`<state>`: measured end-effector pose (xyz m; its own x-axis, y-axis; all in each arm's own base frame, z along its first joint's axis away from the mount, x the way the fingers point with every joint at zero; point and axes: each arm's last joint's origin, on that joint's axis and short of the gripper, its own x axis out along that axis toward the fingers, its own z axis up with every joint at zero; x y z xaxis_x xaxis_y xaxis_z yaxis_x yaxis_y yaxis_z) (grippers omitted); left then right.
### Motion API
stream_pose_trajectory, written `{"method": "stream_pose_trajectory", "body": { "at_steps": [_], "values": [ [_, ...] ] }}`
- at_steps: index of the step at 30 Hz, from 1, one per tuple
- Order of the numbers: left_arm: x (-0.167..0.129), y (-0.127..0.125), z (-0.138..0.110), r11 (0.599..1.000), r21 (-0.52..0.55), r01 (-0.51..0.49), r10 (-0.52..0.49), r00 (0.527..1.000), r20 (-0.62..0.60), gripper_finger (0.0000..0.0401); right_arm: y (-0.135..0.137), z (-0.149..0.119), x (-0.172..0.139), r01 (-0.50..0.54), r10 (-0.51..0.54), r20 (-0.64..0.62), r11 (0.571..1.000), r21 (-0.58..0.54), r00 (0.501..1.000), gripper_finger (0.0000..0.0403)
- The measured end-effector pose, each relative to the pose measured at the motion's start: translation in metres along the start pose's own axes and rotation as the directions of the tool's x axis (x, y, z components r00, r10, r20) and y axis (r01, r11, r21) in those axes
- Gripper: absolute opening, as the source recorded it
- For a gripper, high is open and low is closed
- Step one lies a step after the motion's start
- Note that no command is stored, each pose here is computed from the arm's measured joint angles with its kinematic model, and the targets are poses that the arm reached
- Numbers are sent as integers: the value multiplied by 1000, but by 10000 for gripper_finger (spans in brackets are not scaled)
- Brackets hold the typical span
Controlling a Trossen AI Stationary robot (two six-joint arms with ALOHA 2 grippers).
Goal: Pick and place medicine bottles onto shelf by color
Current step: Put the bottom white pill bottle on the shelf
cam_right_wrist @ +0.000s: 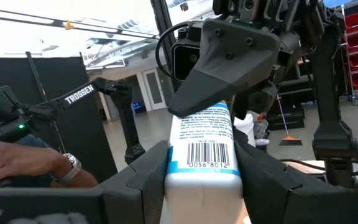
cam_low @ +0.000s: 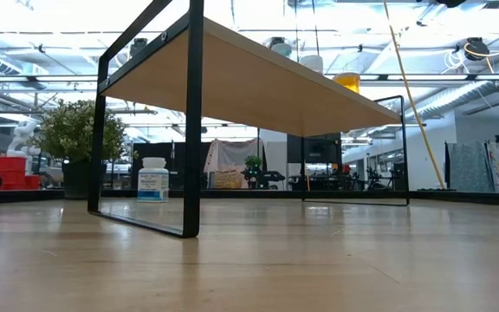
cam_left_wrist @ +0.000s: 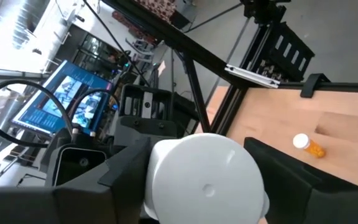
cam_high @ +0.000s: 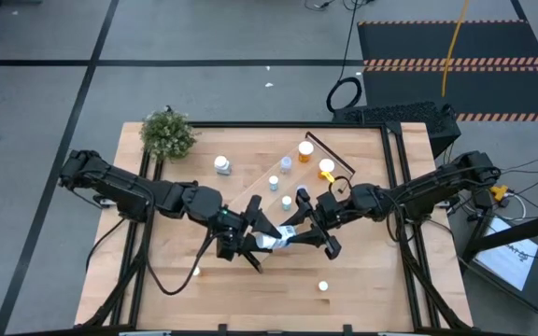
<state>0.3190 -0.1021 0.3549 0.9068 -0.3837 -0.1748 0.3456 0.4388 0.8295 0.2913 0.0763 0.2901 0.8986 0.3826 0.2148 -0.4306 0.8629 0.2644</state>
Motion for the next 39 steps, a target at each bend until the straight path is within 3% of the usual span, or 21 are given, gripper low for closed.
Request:
{"method": "stream_pose_trajectory", "body": {
  "at_steps": [4, 11, 19, 26, 34, 39],
  "values": [
    [0, 0, 0, 1000, -8, 3, -3, 1000, -2, 229, 0, 0, 0, -1, 1, -1, 1000, 0, 1000, 162],
    [-3, 0, -1, 997, -76, 2, -5, 999, -31, 254, 0, -1, 0, 5, -5, -5, 1000, -3, 1000, 189],
    [-26, 3, 2, 989, -147, 22, -41, 991, -125, 226, 2, 6, -2, -2, 3, 21, 1000, -11, 1000, 220],
    [-50, 6, 1, 983, -173, 55, -87, 979, -186, 248, 5, 10, -9, 19, -19, -53, 1000, -9, 998, 218],
    [-75, 16, -11, 976, -212, 43, -101, 957, -272, 229, 5, 10, -15, 67, -69, -116, 998, -22, 991, 217],
    [-83, 31, -11, 958, -281, 57, -152, 932, -328, 241, 5, 9, -16, 72, -75, -139, 997, -26, 987, 217]
  ]
}}
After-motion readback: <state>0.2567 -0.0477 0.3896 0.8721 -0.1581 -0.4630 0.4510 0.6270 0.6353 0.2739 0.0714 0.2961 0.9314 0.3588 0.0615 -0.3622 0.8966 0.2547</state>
